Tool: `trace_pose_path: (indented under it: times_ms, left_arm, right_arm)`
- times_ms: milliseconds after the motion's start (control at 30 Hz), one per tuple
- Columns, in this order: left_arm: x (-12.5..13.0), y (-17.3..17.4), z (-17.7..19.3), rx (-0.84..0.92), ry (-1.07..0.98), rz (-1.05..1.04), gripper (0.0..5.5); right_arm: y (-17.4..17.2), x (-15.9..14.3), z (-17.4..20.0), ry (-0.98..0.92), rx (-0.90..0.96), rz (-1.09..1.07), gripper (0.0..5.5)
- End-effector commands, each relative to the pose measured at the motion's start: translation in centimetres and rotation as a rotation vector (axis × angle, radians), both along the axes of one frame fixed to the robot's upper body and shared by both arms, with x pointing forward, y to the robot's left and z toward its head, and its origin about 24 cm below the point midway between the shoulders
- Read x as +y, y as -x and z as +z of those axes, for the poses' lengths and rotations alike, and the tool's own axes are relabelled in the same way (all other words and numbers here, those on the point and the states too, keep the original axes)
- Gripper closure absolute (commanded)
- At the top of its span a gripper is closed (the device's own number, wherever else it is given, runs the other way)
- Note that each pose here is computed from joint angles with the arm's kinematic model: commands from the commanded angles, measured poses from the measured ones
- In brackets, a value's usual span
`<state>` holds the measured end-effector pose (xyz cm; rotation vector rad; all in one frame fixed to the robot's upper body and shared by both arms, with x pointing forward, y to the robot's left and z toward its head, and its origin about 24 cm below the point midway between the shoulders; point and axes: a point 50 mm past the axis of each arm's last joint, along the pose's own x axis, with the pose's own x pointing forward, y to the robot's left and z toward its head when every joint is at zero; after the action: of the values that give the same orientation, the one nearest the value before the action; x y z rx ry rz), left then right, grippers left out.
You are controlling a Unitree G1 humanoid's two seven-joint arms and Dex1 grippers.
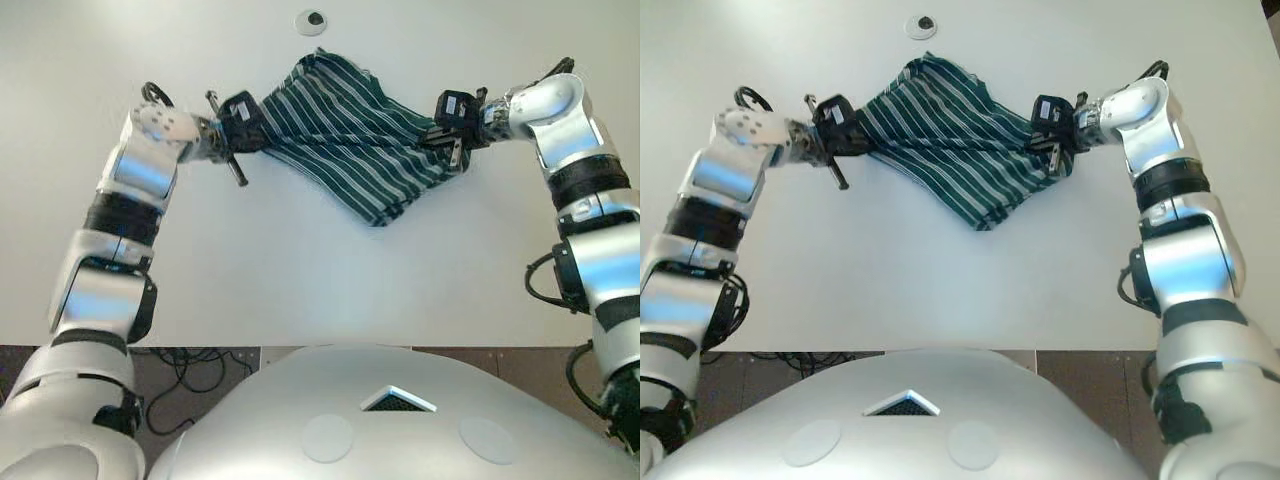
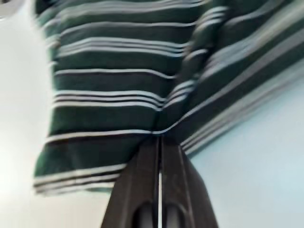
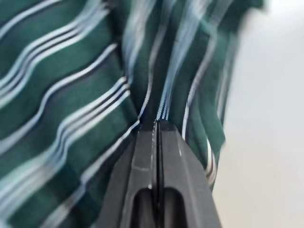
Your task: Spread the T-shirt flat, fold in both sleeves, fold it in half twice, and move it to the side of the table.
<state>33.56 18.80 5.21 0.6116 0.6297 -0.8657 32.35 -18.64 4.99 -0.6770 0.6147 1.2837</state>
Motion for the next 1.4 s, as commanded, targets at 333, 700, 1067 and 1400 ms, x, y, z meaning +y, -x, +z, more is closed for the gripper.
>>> trace_pose_path:
  times_ms: [333, 700, 1067, 1400]
  left_arm:
    - [-0.3, -0.7, 3.9, -0.36, 0.154, -0.022, 5.3]
    - [4.4, 15.9, 1.3, -0.294, -0.152, -0.273, 3.74]
    - [2.1, 14.9, -0.8, -0.359, -0.294, -0.634, 3.74]
    - [0.5, 13.6, -1.2, -0.361, -0.293, -0.841, 3.91]
  right_arm:
    - [5.5, 3.1, 3.1, -0.345, 0.013, -0.264, 5.31]
    - [13.5, -2.5, 2.8, -0.017, -0.402, 0.225, 3.59]
    - [13.2, 1.0, -1.5, 0.026, -0.733, 0.652, 3.59]
    - [12.7, 3.0, -2.7, 0.004, -0.75, 0.754, 4.34]
